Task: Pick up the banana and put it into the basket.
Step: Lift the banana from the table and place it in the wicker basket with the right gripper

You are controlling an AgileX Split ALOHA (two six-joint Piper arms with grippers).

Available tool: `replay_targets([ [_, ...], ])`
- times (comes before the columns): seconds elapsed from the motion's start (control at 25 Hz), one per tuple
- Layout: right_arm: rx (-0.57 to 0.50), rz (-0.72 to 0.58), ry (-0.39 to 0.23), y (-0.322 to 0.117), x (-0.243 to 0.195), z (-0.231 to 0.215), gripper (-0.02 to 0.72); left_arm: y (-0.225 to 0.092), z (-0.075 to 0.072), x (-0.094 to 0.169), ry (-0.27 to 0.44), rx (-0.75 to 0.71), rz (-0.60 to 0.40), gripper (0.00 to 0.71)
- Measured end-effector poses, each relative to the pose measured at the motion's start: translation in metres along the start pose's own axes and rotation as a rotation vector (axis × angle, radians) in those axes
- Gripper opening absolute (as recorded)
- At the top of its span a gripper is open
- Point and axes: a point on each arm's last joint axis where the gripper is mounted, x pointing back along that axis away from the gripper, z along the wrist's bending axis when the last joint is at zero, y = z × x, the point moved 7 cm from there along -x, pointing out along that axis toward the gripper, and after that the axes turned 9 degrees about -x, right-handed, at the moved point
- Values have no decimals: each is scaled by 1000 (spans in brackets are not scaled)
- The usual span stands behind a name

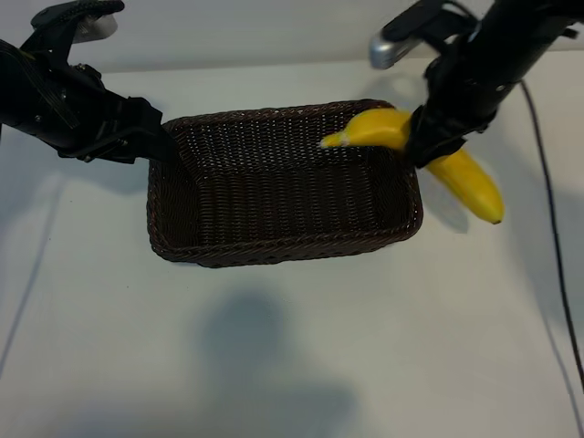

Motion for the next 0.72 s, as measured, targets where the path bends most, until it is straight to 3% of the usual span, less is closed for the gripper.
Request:
replay_targets([
  [0.28,208,-42,6,20,1,29,421,0,0,0,0,0,0,595],
  [0.4,241,-100,3,35,10,36,421,0,0,0,0,0,0,595],
  [0.72,317,-176,70,50,11,60,421,0,0,0,0,0,0,595],
])
